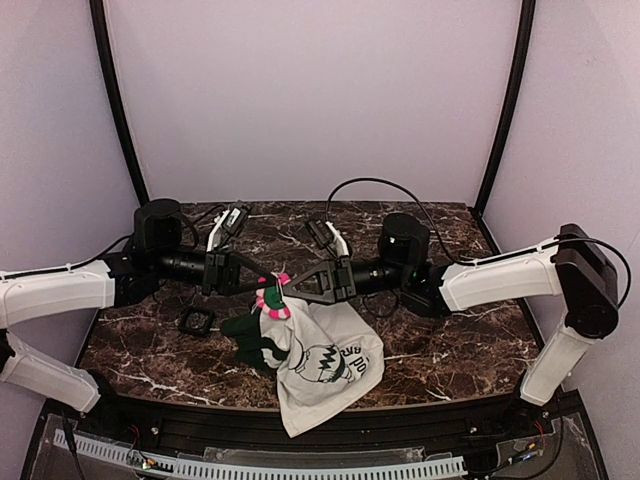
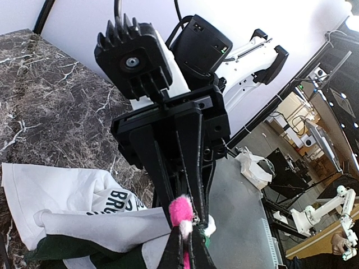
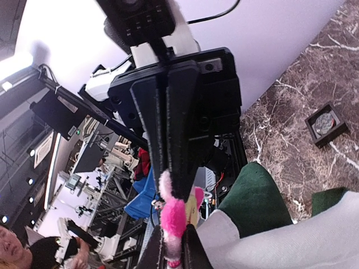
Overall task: Remove the brooch from the garment
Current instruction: Open the brooch on the crumpled clothing.
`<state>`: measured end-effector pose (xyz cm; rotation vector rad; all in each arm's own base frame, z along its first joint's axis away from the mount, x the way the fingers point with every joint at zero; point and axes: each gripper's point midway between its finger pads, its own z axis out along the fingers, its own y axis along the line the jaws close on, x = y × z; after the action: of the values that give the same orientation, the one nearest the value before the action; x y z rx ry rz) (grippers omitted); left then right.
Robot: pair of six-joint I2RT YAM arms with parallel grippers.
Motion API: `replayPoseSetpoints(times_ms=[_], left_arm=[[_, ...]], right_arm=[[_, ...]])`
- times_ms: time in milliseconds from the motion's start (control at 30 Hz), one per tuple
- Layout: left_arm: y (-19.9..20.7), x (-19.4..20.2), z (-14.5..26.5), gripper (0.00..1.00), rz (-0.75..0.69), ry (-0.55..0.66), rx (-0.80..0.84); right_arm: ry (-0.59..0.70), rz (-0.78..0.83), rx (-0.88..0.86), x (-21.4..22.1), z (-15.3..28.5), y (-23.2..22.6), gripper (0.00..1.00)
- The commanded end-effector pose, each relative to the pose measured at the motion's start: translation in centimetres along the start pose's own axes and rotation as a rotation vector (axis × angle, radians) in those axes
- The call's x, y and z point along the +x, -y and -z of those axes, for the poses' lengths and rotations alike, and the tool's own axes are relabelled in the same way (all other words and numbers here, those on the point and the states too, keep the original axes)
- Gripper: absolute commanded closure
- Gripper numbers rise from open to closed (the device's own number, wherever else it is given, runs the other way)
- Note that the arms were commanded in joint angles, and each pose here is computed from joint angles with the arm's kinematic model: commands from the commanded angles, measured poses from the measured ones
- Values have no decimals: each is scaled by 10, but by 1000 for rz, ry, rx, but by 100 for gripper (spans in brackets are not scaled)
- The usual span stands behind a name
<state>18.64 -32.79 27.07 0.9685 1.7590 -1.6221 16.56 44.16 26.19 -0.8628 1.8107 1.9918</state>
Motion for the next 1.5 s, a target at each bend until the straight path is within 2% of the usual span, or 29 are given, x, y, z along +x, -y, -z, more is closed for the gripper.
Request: replayPoseSetpoints(times_ms=[0, 33, 67, 100, 133, 167, 233, 300, 333, 467, 600, 733, 867, 1033, 1100, 1300, 1400, 1467], left_arm=[[2, -9, 5, 95, -42, 22, -30], [2, -9, 5, 82, -40, 22, -32], [2, -10, 5, 75, -39, 21, -33], [2, -10, 5, 64, -38, 21, -33], [2, -10, 5, 59, -38, 21, -33], [3, -11, 5, 47, -37, 22, -32], [4, -11, 5, 35, -37, 23, -29], [2, -9, 5, 32, -32, 20, -32], [0, -8, 4, 31, -25, 14, -35], [-7, -3, 2, 40, 1, -4, -52], [-7, -2, 1, 57, 11, -13, -45], [-9, 0, 0, 69, 18, -17, -45], [-10, 2, -2, 77, 28, -23, -40], [-10, 3, -3, 78, 30, -26, -34], [-9, 3, -3, 76, 30, -26, -32], [-9, 3, -4, 57, 31, -28, -28], [-9, 4, -4, 54, 36, -31, -26], [-9, 5, -5, 57, 38, -34, -23]], right_arm=[[25, 36, -15, -10, -4, -9, 100], [35, 47, 4, -12, -3, -8, 100], [42, 52, 29, -13, -2, -5, 100], [52, 63, 54, -16, -1, -4, 100], [57, 65, 78, -17, 0, -1, 100], [54, 62, 101, -17, 1, 2, 100], [54, 65, 128, -18, 2, 6, 100], [50, 68, 141, -19, 1, 7, 100], [53, 71, 142, -20, 1, 6, 100], [56, 74, 146, -22, 1, 5, 100], [51, 75, 152, -22, 1, 5, 100], [48, 81, 154, -24, 0, 5, 100], [44, 85, 155, -24, -1, 5, 100], [49, 89, 157, -27, -1, 5, 100], [56, 91, 154, -28, -1, 4, 100], [86, 97, 142, -34, 5, -2, 100], [96, 99, 138, -36, 8, -4, 100], [97, 100, 135, -37, 8, -6, 100]])
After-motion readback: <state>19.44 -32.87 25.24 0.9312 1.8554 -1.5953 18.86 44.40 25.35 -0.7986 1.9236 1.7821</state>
